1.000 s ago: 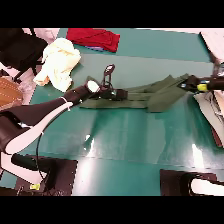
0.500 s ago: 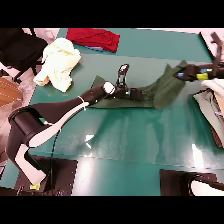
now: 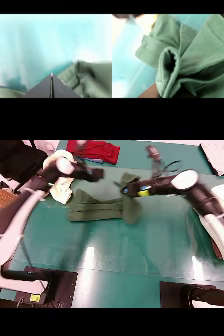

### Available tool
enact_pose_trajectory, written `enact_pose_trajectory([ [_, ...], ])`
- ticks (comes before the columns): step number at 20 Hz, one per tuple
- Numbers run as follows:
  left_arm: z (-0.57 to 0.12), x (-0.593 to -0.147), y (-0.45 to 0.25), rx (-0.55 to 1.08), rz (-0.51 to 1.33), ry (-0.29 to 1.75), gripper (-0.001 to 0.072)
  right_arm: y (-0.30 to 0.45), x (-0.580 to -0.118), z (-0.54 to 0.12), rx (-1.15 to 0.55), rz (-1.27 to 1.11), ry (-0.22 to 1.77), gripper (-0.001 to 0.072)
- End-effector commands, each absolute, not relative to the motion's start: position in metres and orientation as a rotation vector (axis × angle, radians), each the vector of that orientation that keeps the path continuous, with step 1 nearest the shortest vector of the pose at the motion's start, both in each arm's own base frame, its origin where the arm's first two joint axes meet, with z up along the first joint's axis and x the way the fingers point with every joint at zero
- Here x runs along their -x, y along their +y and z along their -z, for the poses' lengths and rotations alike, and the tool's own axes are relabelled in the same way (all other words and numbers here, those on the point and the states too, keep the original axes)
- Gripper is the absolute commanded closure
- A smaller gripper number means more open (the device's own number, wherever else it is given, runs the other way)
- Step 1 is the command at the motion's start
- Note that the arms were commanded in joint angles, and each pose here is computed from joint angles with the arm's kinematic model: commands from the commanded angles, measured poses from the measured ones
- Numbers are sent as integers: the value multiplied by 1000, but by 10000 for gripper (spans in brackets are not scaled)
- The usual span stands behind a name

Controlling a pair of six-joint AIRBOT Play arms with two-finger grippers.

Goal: Fold the shirts.

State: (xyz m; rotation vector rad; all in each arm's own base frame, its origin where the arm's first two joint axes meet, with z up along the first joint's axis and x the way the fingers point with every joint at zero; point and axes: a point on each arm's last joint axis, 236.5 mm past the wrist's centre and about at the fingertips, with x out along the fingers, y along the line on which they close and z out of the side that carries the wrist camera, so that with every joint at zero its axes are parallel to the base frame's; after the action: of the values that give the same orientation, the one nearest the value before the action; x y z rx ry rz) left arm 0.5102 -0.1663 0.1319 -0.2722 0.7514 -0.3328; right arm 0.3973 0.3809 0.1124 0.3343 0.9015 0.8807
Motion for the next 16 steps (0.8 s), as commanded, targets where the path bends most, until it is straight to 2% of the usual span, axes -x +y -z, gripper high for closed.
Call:
enact_pose_trajectory([
  [1, -205, -479, -85, 171, 169, 646, 678, 463, -377, -92, -456, -915, 873, 688],
  [2, -218, -469, -83, 161, 167, 630, 677, 485, -372, -85, -489, -936, 883, 652],
  [4, -222, -455, -82, 158, 172, 652, 677, 531, -361, -85, -557, -1015, 888, 195],
  [5, -219, -451, -82, 148, 174, 674, 677, 546, -357, -92, -548, -1081, 874, 163],
  [8, -203, -441, -82, 84, 194, 738, 676, 536, -377, -115, -547, -1110, 832, 165],
  [10, -185, -430, -82, 40, 213, 807, 676, 496, -401, -119, -546, -1083, 855, 168],
  [13, -134, -403, -80, -13, 238, 981, 675, 396, -424, -67, -512, -919, 1079, 163],
  [14, -112, -393, -79, -24, 244, 1046, 675, 363, -428, -49, -524, -872, 1141, 147],
  [16, -75, -376, -78, -19, 244, 1141, 675, 311, -440, -21, -595, -770, 1208, 23],
])
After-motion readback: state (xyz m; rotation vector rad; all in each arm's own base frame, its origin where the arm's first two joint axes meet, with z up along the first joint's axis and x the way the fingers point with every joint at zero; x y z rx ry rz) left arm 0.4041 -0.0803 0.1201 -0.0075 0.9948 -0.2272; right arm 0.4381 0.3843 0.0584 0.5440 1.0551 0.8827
